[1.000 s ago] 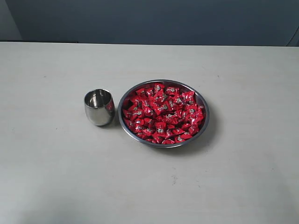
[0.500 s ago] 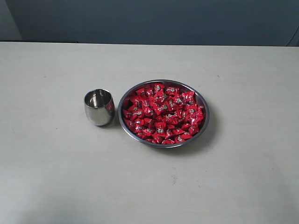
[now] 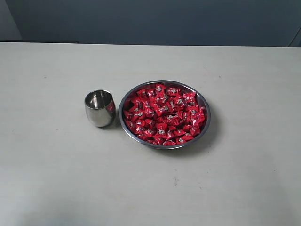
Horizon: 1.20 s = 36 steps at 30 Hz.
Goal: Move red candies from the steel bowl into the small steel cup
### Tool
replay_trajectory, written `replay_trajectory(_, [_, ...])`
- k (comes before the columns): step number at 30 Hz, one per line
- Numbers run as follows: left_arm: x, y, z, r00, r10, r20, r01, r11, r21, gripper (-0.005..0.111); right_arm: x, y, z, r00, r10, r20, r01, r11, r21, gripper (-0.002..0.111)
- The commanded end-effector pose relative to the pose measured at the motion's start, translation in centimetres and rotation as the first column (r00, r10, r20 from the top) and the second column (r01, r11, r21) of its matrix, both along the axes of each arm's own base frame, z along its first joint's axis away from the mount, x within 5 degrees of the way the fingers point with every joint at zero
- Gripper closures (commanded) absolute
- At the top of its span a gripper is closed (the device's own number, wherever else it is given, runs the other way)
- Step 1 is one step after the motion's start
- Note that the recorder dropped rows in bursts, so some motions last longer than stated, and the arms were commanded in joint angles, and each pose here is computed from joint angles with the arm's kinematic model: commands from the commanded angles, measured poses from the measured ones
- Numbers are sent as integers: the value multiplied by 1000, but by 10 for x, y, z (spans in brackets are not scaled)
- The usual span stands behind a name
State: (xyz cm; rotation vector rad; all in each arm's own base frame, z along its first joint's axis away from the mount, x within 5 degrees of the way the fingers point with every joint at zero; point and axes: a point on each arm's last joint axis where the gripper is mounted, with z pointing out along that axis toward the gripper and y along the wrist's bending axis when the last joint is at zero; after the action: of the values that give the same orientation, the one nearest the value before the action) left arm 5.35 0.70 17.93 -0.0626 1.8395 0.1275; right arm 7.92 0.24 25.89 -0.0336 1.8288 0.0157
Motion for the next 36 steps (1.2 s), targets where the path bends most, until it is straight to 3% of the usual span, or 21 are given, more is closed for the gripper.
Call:
replay_trajectory(1, [0,0,4,1000,-8,18,8,1000,3,106,13,0,32,1000,-5,26,5,1000,-3,109])
replay_trajectory(6, [0,0,4,1000,-8,18,8,1000,3,106,17,0,50,998,-6,66,6,1000,-2,109])
replay_trajectory(22, [0,0,4,1000,-8,18,8,1000,3,106,18,-1,55,994,-7,113,8,1000,-10,109])
replay_trajectory(25, [0,0,4,1000,-8,18,8,1000,3,106,18,0,55,993,-7,114,3,999,35,109])
replay_trajectory(36, [0,0,4,1000,-8,18,8,1000,3,106,41,10,31,991,57,-117,-43,992,118,109])
